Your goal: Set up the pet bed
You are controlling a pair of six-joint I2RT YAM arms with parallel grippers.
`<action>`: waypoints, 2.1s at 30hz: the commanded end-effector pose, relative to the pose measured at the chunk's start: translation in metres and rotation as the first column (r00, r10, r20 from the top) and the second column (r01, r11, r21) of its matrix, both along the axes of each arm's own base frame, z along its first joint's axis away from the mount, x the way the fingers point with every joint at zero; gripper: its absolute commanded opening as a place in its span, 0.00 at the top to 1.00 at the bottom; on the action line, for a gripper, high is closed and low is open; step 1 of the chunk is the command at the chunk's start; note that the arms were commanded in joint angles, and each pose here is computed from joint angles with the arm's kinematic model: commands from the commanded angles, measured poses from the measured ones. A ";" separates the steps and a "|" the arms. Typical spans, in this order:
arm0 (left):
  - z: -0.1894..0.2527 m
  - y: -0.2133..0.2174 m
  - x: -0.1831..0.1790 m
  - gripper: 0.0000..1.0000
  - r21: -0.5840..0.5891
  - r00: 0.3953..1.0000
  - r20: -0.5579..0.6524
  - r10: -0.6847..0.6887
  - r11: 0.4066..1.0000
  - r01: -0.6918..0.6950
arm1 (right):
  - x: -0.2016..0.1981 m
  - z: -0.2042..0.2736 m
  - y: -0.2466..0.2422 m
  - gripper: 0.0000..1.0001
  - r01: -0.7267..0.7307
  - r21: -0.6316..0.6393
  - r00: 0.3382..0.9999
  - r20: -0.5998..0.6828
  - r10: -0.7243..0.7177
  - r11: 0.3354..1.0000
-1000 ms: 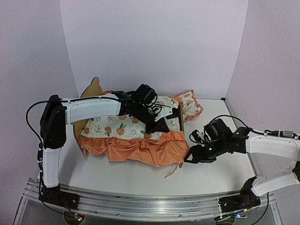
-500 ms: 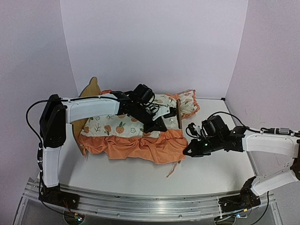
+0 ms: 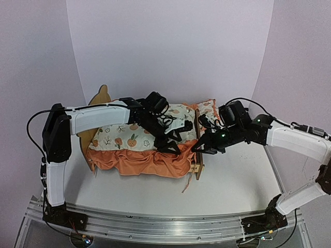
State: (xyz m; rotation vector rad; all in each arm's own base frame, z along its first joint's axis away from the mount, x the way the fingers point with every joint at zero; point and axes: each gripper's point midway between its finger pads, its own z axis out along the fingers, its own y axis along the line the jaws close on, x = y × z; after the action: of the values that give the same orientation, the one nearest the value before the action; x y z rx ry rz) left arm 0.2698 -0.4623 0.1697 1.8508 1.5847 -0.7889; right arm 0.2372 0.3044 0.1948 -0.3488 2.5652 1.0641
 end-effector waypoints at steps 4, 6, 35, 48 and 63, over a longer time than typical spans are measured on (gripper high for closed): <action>0.062 0.029 -0.019 0.19 -0.107 0.999 0.013 -0.044 0.993 0.045 | 0.032 -0.007 0.000 1.00 0.177 -0.054 0.984 -0.018 -0.178 0.983; 0.064 0.033 -0.022 0.19 -0.106 0.999 0.012 -0.034 0.994 0.035 | 0.039 -0.009 0.000 1.00 0.212 -0.054 0.977 -0.022 -0.213 0.976; -0.070 0.055 -0.041 0.22 0.118 0.970 0.240 -0.033 0.993 0.005 | 0.044 -0.026 -0.032 0.65 0.356 -0.240 0.926 -0.040 -0.375 0.903; -0.103 0.065 -0.025 0.46 0.255 0.996 0.062 0.067 0.964 -0.080 | 0.003 -0.004 -0.061 0.57 0.299 -0.305 0.943 -0.047 -0.328 0.904; -0.087 0.060 -0.036 0.97 0.274 0.992 -0.066 0.108 0.958 -0.086 | -0.061 -0.065 -0.039 0.58 0.075 -0.304 0.978 0.207 -0.011 0.950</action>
State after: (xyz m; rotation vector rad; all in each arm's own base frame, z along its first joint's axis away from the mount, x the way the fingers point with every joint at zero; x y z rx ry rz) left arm 0.2377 -0.3959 0.0692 1.9564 1.8147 -0.5483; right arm 0.1783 0.2514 0.1448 -0.3173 2.7415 0.5199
